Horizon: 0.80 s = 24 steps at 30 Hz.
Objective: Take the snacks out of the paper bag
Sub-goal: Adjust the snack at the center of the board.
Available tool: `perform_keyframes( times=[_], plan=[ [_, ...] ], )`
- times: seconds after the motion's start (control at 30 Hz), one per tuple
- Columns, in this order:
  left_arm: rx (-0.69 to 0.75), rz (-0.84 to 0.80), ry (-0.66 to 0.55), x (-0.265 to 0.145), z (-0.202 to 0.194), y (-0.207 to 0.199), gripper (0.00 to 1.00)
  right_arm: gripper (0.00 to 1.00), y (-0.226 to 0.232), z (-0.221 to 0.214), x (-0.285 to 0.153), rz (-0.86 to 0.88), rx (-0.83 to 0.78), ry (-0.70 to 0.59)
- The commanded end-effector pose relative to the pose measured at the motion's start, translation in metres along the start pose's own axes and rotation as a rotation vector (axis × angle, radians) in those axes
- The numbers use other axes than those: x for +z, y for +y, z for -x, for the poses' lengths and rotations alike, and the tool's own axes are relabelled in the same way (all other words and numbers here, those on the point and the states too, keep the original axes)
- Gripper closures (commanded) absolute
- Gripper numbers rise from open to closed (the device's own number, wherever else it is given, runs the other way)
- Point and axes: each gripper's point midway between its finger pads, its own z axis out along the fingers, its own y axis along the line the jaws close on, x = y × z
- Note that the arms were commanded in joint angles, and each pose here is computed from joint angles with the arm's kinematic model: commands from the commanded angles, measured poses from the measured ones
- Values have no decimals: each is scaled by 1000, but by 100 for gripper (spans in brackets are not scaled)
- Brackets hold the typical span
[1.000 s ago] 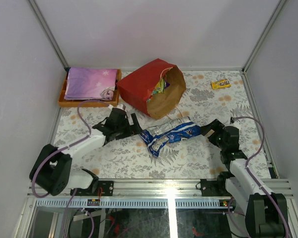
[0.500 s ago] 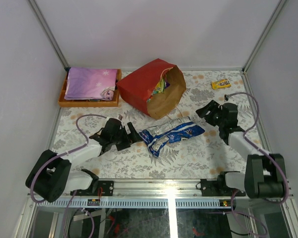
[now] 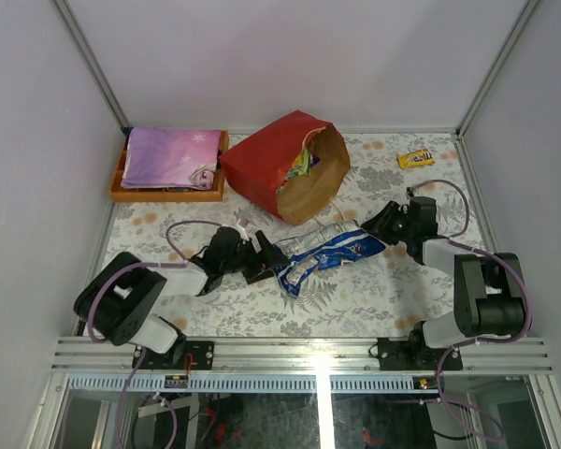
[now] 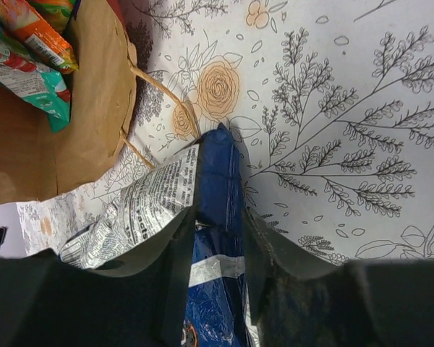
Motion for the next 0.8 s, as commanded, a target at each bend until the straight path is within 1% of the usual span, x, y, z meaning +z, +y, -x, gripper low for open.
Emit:
perform_keyframes(
  times=[0.0,0.07,0.13,0.17,0.23,0.27,0.37,0.5,0.53,0.63,0.77],
  plan=[
    [-43,-37,71,11,-18,-2,21,66,8,-4,2,69,-1,13],
    [-53,-38,69,14,-18,0,25,80,8,-9,2,82,6,24],
    [-56,-36,64,15,-17,0,29,97,8,-13,1,87,13,32],
    [-58,-35,62,15,-16,0,31,99,7,-14,0,87,13,33],
    [-65,-27,53,15,-15,1,37,100,6,-15,-2,82,9,30],
    [-70,-15,45,15,-13,4,45,100,5,-15,-3,75,6,27],
    [-87,2,13,13,-5,10,61,100,5,-15,-4,72,-2,27],
    [-119,-4,-29,8,11,16,86,100,4,-18,-4,74,1,35],
    [-122,-3,-34,6,15,17,90,100,4,-18,-4,75,1,35],
    [-102,22,-69,-1,28,19,92,100,4,-19,-5,75,2,34],
    [-54,100,-134,-13,43,27,94,100,1,-21,-8,64,5,25]
  ],
)
